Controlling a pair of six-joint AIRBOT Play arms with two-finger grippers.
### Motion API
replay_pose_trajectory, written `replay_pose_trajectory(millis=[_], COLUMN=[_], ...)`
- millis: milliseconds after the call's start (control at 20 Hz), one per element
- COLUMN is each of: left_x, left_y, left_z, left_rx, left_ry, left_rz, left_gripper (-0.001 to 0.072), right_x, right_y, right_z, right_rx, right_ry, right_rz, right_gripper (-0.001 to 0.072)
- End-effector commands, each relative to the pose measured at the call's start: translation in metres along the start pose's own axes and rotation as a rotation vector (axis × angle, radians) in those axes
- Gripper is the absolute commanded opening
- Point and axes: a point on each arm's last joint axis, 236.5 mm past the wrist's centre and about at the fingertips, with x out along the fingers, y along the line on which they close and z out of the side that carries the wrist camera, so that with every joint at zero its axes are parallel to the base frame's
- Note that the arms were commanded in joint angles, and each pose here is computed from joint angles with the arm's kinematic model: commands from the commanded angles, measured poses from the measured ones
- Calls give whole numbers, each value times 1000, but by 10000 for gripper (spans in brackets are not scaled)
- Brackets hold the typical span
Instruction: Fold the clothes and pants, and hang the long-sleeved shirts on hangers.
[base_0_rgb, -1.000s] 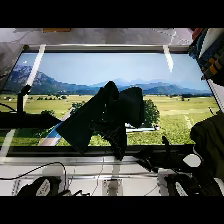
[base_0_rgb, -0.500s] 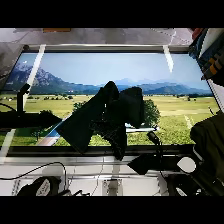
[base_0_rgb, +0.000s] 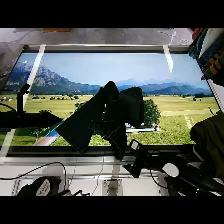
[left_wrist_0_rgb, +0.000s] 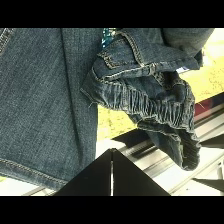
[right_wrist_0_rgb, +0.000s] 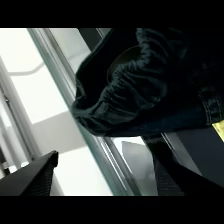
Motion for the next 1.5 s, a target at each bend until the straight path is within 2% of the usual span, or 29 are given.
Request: replay_pose_trajectory(millis=[0,150,350,500,650,700,800,950,1100,1350,1400,1450], left_x=[0,0,0,0,0,0,0,0,2,46,56,63], left_y=[0,0,0,0,1,1,1,1,5,34,36,37], left_z=[0,0,0,0,0,0,0,-1,-4,-89,-109,-127], left_rx=[-1,-1,0,0,0,0,0,0,-8,-270,-325,-366], left_ry=[0,0,0,0,1,1,1,2,12,198,233,268], left_rz=[0,1,1,1,4,4,4,4,12,9,0,-10], left_gripper=[19,19,20,19,19,19,19,19,19,30,52,267], right_x=[19,22,34,42,41,40,37,21,-14,-55,-54,-53], right_y=[4,2,-14,-18,-18,-18,-30,-83,-134,-168,-167,-165], right_z=[10,39,32,36,51,54,58,61,58,57,55,54], right_rx=[-86,-118,49,72,62,60,132,349,482,568,571,572], right_ry=[1,-78,-47,-44,-70,-78,-89,-132,-176,-242,-234,-226], right_rz=[-16,-50,-80,-93,-93,-94,-113,-205,-292,-370,-364,-360], right_gripper=[663,662,642,478,105,49,48,47,48,48,48,48])
